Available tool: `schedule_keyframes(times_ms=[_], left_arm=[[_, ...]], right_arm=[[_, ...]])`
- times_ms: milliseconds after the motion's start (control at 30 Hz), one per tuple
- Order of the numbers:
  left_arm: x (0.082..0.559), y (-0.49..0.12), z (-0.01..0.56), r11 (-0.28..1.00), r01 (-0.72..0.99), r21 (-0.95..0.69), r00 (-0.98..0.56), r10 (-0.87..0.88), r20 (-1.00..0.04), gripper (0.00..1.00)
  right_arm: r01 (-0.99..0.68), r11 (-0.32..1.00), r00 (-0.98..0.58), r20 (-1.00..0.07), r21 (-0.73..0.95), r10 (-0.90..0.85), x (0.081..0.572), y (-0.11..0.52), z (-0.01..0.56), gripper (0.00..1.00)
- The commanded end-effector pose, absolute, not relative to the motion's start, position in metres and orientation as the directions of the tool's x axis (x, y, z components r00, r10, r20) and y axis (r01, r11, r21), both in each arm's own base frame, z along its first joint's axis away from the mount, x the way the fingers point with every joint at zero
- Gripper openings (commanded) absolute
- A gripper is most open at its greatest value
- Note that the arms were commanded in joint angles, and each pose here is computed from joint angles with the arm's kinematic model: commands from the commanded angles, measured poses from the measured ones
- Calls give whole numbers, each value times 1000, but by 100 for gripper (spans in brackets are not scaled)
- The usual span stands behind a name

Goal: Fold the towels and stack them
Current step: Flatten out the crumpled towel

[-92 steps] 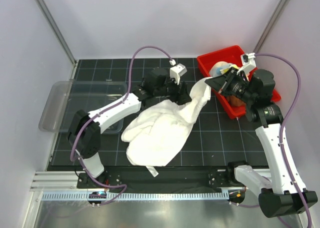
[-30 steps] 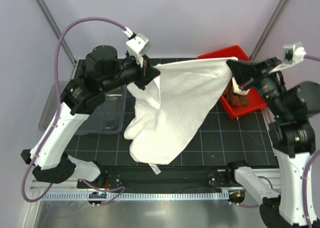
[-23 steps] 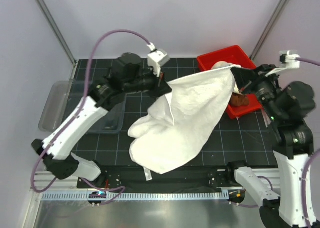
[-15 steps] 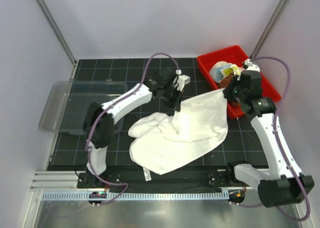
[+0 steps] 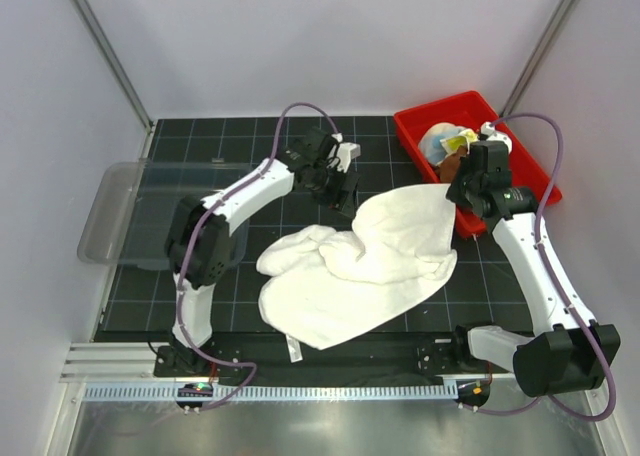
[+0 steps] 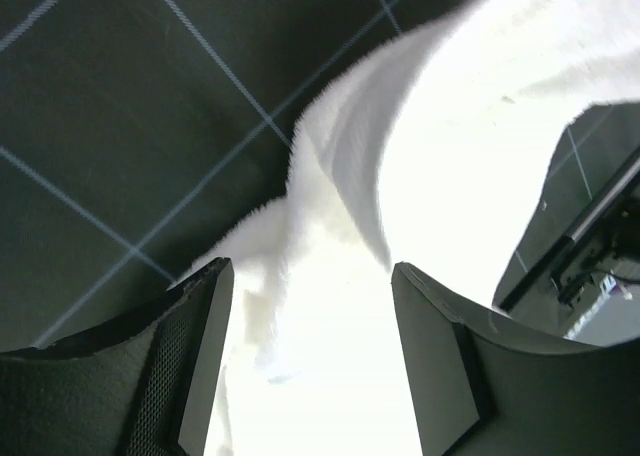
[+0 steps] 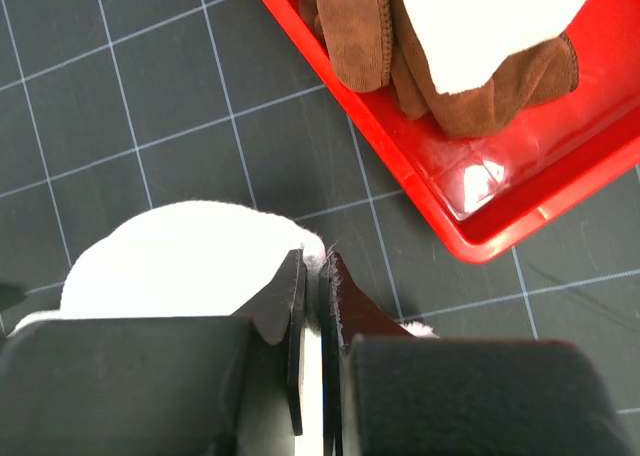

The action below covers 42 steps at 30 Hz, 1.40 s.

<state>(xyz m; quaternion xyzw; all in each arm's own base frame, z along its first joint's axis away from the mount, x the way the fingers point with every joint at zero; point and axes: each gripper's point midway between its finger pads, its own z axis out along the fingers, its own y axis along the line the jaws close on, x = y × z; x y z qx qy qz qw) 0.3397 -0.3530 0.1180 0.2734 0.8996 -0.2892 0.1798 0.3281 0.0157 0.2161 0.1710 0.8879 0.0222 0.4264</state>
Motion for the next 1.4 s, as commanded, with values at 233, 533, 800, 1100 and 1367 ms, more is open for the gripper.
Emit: schedule_keyframes(times_ms=[233, 533, 800, 1100, 1367], left_arm=[[296, -357, 202, 613, 668, -421, -689, 299, -660, 72], [253, -406, 189, 639, 765, -79, -399, 375, -837, 72], [255, -410, 168, 683, 725, 87, -313, 439, -842, 72], [238, -428, 150, 640, 768, 20, -315, 404, -859, 72], [236, -429, 138, 657, 754, 7, -339, 399, -852, 69]], right_arm=[[257, 939, -488, -807, 230, 332, 338, 17, 246, 1], [244, 938, -482, -808, 247, 338, 338, 19, 248, 1], [226, 936, -474, -809, 270, 348, 339, 24, 255, 1], [225, 934, -476, -805, 278, 354, 339, 25, 251, 1], [220, 933, -470, -807, 284, 357, 339, 26, 252, 1]])
